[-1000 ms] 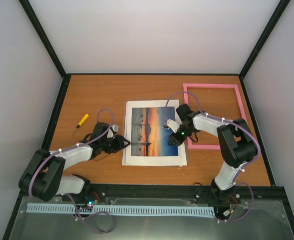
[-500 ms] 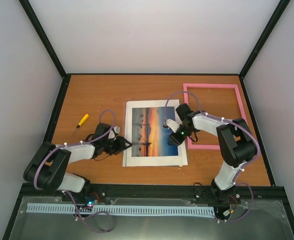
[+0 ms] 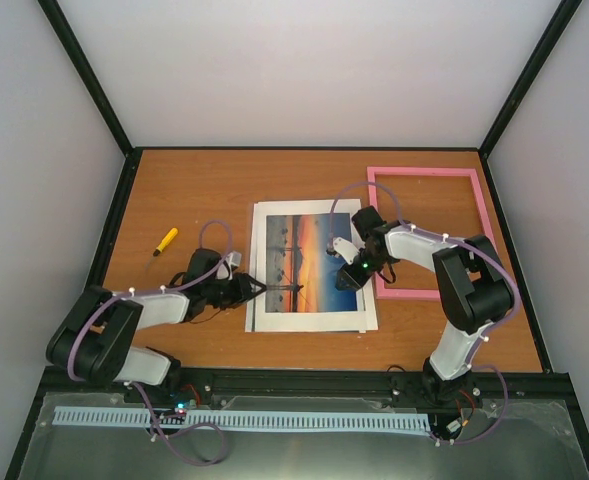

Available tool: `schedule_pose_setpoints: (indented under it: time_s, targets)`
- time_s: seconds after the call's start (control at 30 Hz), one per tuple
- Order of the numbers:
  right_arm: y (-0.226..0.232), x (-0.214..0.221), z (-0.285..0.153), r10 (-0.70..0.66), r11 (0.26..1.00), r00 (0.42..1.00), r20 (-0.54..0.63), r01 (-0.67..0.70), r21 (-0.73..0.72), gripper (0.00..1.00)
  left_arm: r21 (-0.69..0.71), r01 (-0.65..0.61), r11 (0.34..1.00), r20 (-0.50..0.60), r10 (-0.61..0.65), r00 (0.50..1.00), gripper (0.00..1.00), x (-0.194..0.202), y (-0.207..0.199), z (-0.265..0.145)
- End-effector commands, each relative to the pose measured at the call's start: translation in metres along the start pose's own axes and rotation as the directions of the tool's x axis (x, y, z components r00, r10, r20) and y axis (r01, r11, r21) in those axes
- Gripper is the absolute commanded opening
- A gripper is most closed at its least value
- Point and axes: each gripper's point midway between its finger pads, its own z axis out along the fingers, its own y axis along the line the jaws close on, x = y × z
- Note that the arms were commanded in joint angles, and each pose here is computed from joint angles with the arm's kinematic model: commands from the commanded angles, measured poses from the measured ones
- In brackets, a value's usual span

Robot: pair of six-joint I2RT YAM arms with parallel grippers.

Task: Take the photo out of the frame

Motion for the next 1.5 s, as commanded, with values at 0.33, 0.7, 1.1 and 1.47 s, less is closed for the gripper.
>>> schedule_pose_setpoints:
  time_s: [0.33,0.7,1.1,1.47]
  targets:
    - [-0.005,0.041,0.024,0.061,0.998,0.985,-0.16,-0.06,0.012,0.36,0.139,-0.036,0.99,0.031,0.032,0.999,0.32,-0.007,-0.035,-0.009]
    - [-0.005,0.04,0.022,0.06,0.998,0.986,-0.154,-0.058,0.017,0.36,0.082,0.043,0.996,-0.025,-0.041,0.999,0.04,-0.002,-0.019,0.003]
    - [-0.014,0.004,-0.043,0.067,0.995,0.998,0.021,-0.068,0.073,0.42,-0.025,-0.025,0.999,0.011,0.025,1.0,0.01,-0.031,-0.011,-0.02]
    - [-0.006,-0.005,-0.108,0.069,0.99,0.963,0.26,-0.099,0.105,0.45,-0.232,-0.079,0.97,0.022,0.087,0.996,0.01,-0.089,0.006,-0.073]
